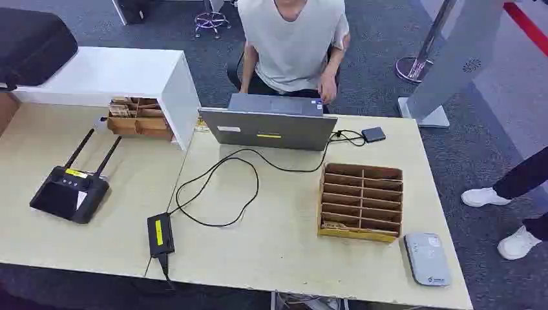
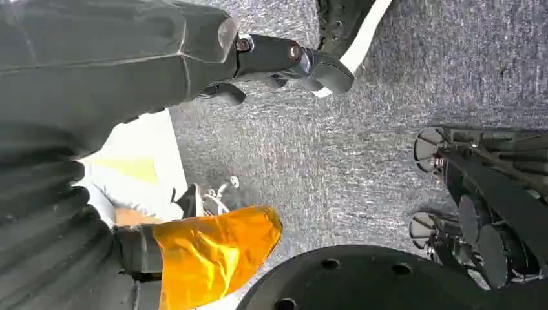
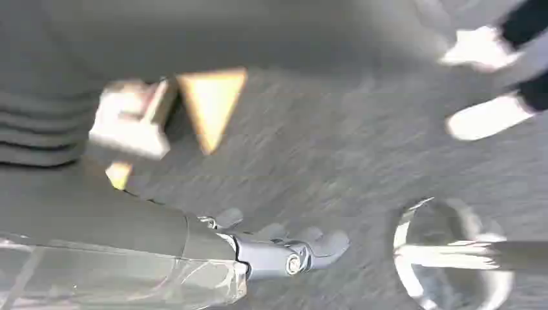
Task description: Pass the card to the sensor for recognition and then transmit it.
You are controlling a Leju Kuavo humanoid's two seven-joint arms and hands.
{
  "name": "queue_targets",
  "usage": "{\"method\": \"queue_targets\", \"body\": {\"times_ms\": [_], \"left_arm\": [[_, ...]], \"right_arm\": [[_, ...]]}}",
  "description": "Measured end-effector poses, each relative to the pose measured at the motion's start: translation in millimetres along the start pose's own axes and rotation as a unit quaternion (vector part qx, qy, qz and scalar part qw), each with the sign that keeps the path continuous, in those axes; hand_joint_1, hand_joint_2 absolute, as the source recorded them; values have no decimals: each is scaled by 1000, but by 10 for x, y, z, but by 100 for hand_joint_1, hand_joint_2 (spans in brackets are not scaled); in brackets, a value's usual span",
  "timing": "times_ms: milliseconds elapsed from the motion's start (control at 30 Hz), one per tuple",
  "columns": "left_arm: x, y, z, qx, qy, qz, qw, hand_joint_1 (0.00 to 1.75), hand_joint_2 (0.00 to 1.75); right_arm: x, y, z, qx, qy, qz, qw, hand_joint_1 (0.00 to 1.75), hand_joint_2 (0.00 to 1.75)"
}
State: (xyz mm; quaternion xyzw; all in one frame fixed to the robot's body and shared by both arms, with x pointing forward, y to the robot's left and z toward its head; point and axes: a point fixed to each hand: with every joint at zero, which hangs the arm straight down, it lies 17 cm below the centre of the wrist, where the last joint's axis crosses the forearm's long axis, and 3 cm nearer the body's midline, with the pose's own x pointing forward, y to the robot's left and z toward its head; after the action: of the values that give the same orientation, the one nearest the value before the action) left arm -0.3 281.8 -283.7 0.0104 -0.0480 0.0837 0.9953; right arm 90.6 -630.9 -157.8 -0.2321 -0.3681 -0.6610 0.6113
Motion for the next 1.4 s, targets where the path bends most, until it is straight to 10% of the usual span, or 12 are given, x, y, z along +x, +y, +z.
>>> {"method": "queue_targets", "body": {"times_ms": [367,833,1100,1400], "left_arm": [[42,-39,1,-2,-11,10,1000,0,175],[46,-42,4,-2,-17,10,1000,0,175],[-15,18,10,4,-19,19,1000,0,175],[-65,65,16,7,-22,15,1000,0,175]], "right_arm": [[1849,924,-128,111,-163,-173,965,0,175],[3241,2569,909,288,-361,-37,886,0,175],[3130,3702,1821,450,-409,128,783,0,175],[2969,4404,2525,397,-574,351,624,0,175]]}}
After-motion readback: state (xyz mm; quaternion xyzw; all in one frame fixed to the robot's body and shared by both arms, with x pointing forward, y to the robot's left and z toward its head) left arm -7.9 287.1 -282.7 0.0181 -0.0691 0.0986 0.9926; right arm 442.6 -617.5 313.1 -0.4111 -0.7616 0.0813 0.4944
